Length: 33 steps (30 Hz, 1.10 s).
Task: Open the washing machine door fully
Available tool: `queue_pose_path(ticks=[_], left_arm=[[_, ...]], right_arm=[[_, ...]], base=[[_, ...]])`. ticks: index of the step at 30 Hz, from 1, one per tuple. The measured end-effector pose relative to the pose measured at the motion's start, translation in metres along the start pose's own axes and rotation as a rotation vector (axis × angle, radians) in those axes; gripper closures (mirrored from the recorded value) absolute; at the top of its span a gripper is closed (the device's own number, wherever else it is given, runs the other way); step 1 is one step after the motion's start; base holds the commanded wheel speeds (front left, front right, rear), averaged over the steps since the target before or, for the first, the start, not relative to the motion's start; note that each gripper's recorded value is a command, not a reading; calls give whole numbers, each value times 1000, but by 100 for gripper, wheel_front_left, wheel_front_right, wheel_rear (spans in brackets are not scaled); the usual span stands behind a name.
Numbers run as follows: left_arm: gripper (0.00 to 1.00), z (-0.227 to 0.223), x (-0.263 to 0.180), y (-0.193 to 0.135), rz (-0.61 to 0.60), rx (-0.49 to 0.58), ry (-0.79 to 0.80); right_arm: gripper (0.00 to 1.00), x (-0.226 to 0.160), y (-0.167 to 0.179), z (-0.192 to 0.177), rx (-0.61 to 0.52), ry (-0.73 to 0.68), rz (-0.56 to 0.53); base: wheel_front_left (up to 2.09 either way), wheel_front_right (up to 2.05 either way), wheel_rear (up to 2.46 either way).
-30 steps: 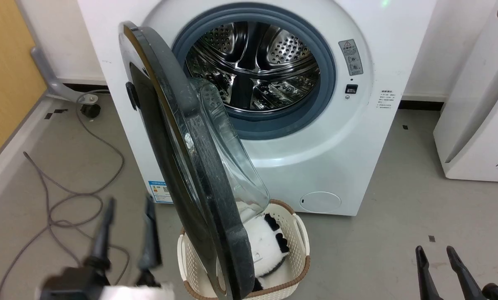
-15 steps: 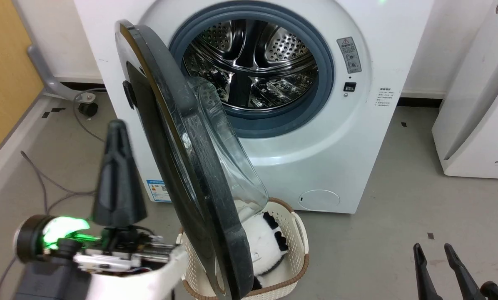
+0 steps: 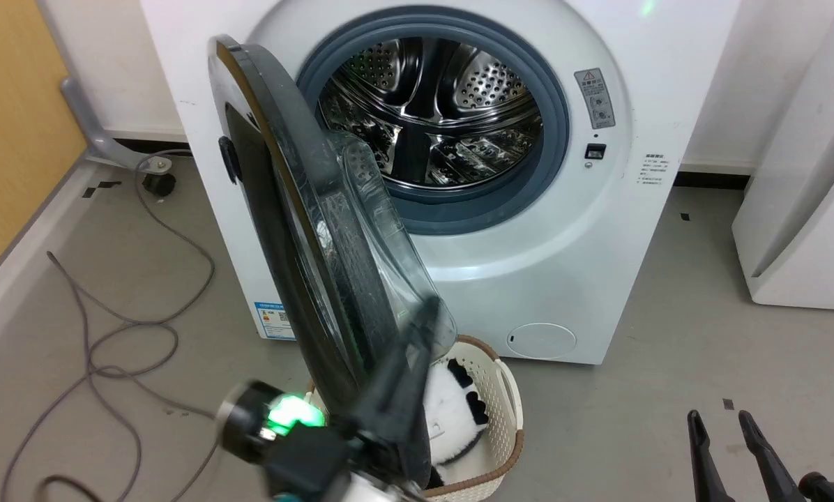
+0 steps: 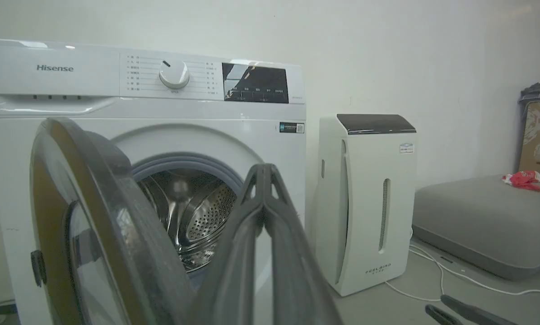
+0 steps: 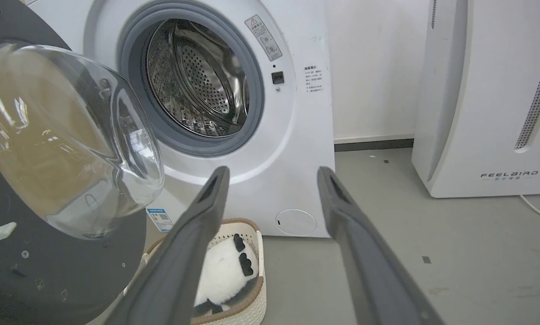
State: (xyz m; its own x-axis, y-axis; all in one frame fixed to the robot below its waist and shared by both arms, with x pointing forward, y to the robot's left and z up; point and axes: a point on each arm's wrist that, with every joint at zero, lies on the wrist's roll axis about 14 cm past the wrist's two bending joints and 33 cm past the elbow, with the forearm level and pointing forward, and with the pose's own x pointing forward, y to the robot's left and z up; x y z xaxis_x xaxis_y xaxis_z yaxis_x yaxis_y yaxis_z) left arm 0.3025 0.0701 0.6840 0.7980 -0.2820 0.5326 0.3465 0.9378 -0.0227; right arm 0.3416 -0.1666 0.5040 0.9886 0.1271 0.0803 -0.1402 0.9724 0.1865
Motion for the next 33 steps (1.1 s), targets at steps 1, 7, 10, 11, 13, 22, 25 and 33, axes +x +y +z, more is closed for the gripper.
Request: queue_pose_path(ticks=[1, 7, 10, 11, 13, 22, 25, 33], left_arm=[[100, -9, -2, -6, -16, -17, 46], [100, -62, -26, -23, -43, -81, 297], [100, -83, -38, -25, -27, -107, 396], [100, -89, -42, -24, -18, -114, 420], [100, -96, -46, -23, -9, -112, 451], [100, -116, -59, -3, 70, -84, 510], [100, -117, -63, 2, 87, -78, 518], [100, -117, -76, 24, 167, -64, 531]], right_arm=[[0, 0, 1, -1, 1, 2, 3], [0, 2, 5, -3, 5, 7, 12], [0, 3, 6, -4, 6, 10, 16], [0, 3, 7, -4, 7, 12, 18], [0, 3, 8, -7, 12, 20, 20], [0, 4, 13, -13, 17, 40, 37], [0, 6, 18, -15, 18, 44, 51], [0, 17, 39, -20, 28, 62, 117]], base=[[0, 0, 0], [0, 0, 0], [0, 0, 0], [0, 0, 0], [0, 0, 0], [0, 0, 0], [0, 0, 0], [0, 0, 0]])
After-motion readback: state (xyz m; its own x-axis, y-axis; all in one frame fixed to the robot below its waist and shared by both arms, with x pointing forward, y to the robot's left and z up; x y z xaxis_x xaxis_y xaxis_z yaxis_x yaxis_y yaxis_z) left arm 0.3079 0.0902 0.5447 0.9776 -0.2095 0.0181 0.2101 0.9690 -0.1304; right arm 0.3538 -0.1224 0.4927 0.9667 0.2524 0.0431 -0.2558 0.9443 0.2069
